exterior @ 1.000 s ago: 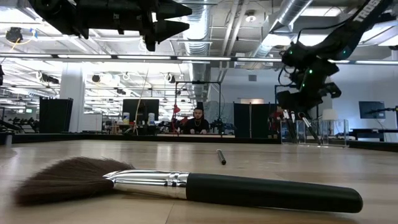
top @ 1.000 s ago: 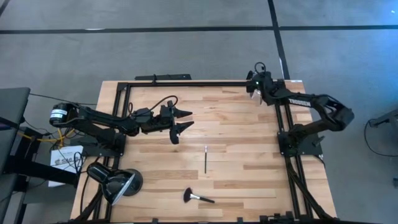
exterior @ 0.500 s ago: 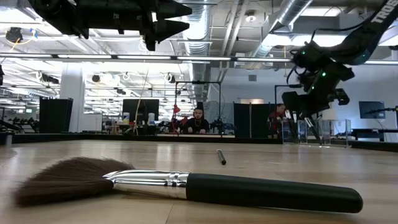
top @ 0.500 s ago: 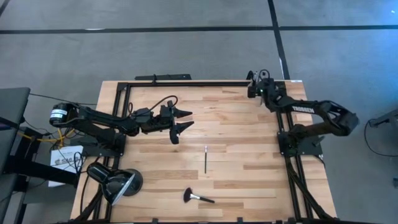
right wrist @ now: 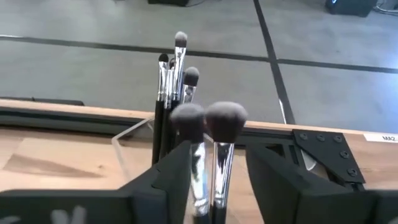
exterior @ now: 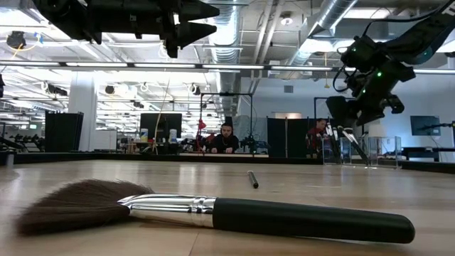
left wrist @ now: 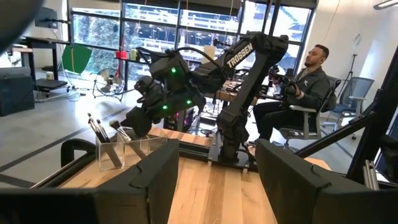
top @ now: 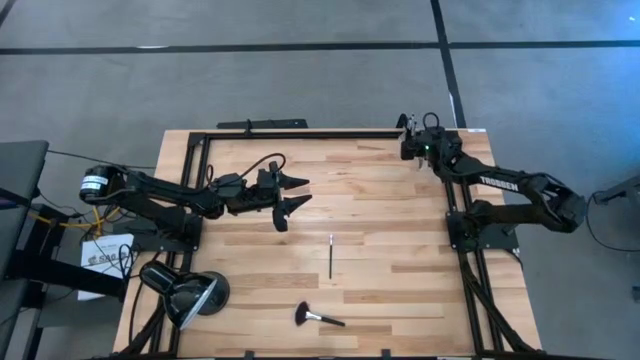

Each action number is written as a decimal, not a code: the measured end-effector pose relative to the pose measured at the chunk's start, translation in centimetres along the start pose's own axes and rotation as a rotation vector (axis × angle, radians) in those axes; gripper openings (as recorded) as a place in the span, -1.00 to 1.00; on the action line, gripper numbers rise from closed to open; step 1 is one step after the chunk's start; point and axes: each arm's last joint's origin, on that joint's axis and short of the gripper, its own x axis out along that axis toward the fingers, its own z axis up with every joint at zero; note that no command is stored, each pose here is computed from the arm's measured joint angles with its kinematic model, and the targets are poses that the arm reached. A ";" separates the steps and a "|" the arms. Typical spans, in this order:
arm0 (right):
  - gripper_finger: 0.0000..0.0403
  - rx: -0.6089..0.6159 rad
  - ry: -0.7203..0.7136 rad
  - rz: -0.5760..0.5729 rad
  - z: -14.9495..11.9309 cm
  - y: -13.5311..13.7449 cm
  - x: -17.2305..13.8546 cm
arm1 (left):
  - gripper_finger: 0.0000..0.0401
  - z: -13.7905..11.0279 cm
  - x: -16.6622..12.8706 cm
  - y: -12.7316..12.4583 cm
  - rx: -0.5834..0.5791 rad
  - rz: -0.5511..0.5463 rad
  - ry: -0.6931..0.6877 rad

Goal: Put items in baskets/containers
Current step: Put the black highlighter brush into the transparent organizer

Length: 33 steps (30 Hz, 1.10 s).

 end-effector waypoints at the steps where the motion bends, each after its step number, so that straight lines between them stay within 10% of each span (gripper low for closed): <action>1: -0.24 -0.003 -0.001 0.005 0.0 0.0 -0.2 | 0.04 0.0 0.0 0.0 0.000 0.000 0.000; 15: -0.17 -0.039 -0.037 0.286 0.4 1.0 -4.1 | 0.04 0.0 0.0 0.0 -0.008 0.001 0.004; 26: -0.37 -0.206 0.152 0.680 -4.1 5.5 -9.7 | 0.04 -0.8 0.1 1.6 -0.134 0.094 0.086; 33: -0.45 -0.309 0.192 0.719 -6.6 7.8 -13.9 | 0.04 -1.5 0.1 2.4 -0.167 0.136 0.150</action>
